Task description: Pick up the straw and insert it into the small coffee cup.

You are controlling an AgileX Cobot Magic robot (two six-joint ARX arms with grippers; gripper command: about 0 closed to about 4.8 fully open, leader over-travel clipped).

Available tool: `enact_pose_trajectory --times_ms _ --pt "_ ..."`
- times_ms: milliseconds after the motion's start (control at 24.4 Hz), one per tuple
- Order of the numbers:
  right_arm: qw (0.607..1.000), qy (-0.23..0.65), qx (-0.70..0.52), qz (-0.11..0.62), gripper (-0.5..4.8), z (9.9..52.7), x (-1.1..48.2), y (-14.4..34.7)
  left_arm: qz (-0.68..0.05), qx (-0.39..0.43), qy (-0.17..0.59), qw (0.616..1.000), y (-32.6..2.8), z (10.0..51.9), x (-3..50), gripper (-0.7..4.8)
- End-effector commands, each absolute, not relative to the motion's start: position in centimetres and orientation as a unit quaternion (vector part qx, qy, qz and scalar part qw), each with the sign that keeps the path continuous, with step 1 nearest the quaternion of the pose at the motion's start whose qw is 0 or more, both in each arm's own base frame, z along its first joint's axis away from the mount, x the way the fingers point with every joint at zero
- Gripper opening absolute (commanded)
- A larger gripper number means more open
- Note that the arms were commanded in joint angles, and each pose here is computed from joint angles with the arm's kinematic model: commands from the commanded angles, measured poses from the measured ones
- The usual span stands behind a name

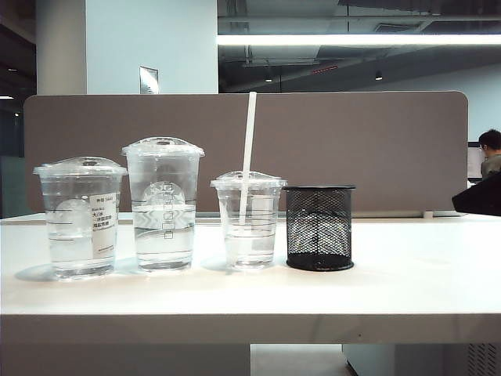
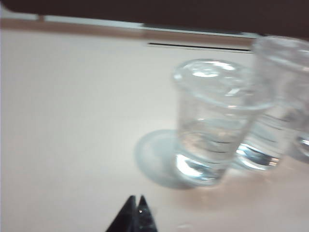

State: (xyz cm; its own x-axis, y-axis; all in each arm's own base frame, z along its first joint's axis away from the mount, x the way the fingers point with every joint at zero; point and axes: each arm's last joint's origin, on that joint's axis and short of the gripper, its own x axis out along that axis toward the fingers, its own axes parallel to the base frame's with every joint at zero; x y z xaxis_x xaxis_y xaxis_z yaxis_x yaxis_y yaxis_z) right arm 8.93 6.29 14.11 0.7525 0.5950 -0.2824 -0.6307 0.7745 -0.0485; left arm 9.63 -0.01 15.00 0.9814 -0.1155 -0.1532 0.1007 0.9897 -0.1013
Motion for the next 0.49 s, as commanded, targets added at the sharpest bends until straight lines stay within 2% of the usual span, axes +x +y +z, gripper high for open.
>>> enact_pose_trajectory --times_ms 41,205,492 --pt "0.934 0.125 -0.07 0.327 -0.08 13.95 8.94 6.29 0.036 -0.052 0.077 0.995 0.51 15.06 9.62 -0.04" --pt "0.934 0.125 -0.07 0.327 -0.08 13.95 8.94 6.29 0.102 -0.052 0.079 0.99 0.9 14.95 9.56 -0.04" --pt "0.934 0.125 -0.07 0.327 -0.08 13.96 8.94 6.29 0.092 -0.035 0.085 0.992 1.02 14.89 9.54 -0.04"
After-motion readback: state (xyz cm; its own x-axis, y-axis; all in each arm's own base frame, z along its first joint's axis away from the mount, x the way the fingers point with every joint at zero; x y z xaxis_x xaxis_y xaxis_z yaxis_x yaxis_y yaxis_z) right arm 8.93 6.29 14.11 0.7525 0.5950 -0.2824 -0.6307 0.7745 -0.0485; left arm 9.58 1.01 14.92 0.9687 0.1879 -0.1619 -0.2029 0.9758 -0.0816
